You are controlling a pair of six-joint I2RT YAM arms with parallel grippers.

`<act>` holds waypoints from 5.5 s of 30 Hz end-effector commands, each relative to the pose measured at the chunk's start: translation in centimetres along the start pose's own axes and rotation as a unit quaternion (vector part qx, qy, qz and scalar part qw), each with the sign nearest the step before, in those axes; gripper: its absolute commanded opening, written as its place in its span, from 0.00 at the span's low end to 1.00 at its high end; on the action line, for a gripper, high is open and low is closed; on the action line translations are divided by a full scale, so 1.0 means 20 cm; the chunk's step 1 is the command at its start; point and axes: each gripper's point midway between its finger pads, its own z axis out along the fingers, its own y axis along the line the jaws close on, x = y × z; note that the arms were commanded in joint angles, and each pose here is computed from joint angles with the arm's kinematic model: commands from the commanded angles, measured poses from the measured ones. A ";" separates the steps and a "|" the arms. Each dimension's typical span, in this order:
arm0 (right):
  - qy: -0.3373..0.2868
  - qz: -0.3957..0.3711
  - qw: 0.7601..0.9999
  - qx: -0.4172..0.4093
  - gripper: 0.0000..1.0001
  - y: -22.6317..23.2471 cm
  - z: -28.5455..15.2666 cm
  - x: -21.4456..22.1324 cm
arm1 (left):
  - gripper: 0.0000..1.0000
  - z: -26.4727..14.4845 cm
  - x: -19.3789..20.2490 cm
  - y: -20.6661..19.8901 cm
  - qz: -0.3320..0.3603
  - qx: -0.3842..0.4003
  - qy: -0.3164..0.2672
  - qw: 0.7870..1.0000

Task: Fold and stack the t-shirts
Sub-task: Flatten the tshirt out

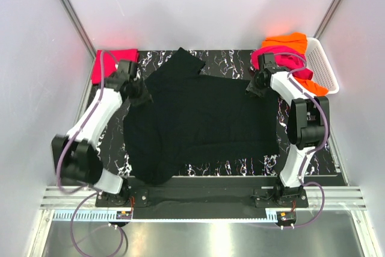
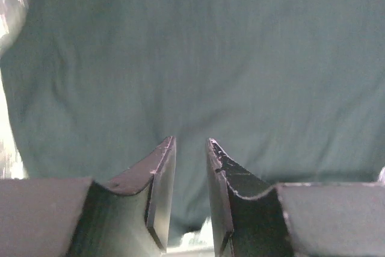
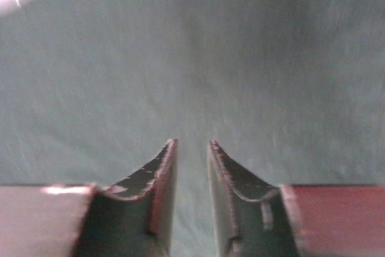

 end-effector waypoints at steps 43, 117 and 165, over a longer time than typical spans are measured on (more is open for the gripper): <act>-0.039 0.013 0.999 -0.015 0.15 0.29 0.61 -0.51 | 0.44 1.00 -1.19 -0.15 -0.104 0.196 -0.113 0.968; 0.381 -0.212 0.837 -0.330 0.48 0.89 -0.53 1.71 | 0.49 -0.41 0.85 0.13 -0.069 0.055 0.000 0.996; 0.149 0.082 0.982 0.084 0.00 -0.68 -0.27 0.98 | 0.48 0.20 0.16 0.12 -0.078 0.101 0.068 0.990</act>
